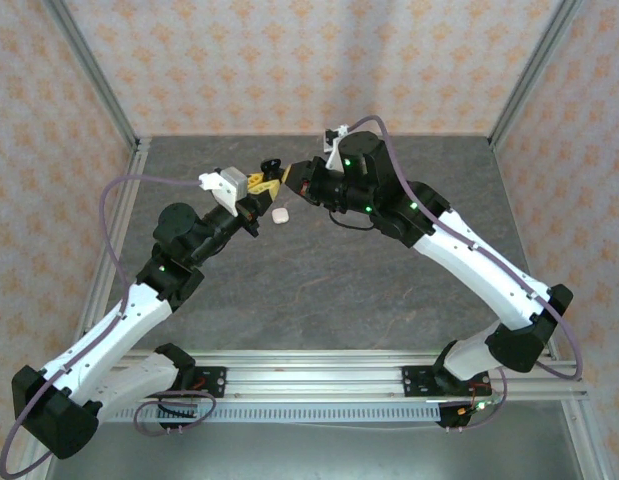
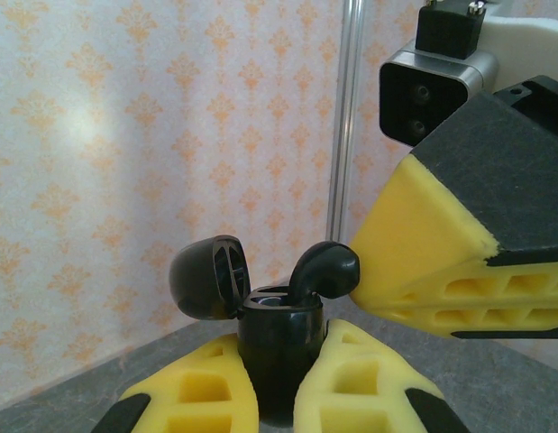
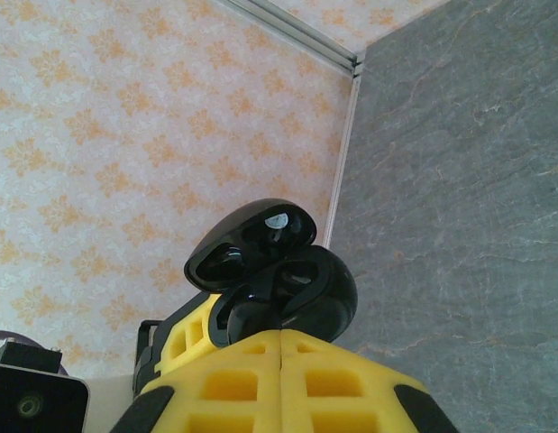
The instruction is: Insert wireless bluetooth earbuds into charging case
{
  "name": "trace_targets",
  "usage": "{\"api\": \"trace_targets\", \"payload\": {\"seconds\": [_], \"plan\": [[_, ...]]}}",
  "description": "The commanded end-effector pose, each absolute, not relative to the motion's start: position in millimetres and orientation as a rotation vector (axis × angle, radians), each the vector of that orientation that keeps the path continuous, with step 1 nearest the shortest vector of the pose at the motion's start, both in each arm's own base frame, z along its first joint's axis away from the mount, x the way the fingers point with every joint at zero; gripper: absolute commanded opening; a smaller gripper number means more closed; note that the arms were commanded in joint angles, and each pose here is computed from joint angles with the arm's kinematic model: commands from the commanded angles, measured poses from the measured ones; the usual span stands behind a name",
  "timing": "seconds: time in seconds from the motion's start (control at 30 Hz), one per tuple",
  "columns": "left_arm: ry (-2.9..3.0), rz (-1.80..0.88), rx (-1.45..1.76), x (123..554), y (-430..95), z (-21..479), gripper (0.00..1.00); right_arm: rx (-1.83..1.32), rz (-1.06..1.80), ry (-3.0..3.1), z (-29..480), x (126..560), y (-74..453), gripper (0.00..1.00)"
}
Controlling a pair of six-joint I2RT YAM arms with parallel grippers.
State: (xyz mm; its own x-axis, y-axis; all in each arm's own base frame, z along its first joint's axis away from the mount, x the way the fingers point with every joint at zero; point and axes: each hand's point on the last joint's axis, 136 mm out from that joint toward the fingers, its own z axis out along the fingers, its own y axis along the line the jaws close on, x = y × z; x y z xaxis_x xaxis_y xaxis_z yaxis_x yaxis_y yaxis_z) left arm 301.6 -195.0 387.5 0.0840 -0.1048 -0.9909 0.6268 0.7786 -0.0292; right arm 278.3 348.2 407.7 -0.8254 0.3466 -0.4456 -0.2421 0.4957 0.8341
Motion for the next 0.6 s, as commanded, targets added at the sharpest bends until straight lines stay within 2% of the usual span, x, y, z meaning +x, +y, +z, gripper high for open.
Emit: {"api": "trace_targets", "payload": {"seconds": [0.0, 0.57], "plan": [[1.373, -0.6, 0.479, 297.0, -198.3, 389.4, 0.0, 0.032, 1.371, 2.104, 430.0, 278.1, 350.9, 0.07], [1.383, -0.605, 0.48, 297.9, -199.6, 386.9, 0.0, -0.026, 1.412, 2.13, 429.8, 272.7, 362.9, 0.06]]}}
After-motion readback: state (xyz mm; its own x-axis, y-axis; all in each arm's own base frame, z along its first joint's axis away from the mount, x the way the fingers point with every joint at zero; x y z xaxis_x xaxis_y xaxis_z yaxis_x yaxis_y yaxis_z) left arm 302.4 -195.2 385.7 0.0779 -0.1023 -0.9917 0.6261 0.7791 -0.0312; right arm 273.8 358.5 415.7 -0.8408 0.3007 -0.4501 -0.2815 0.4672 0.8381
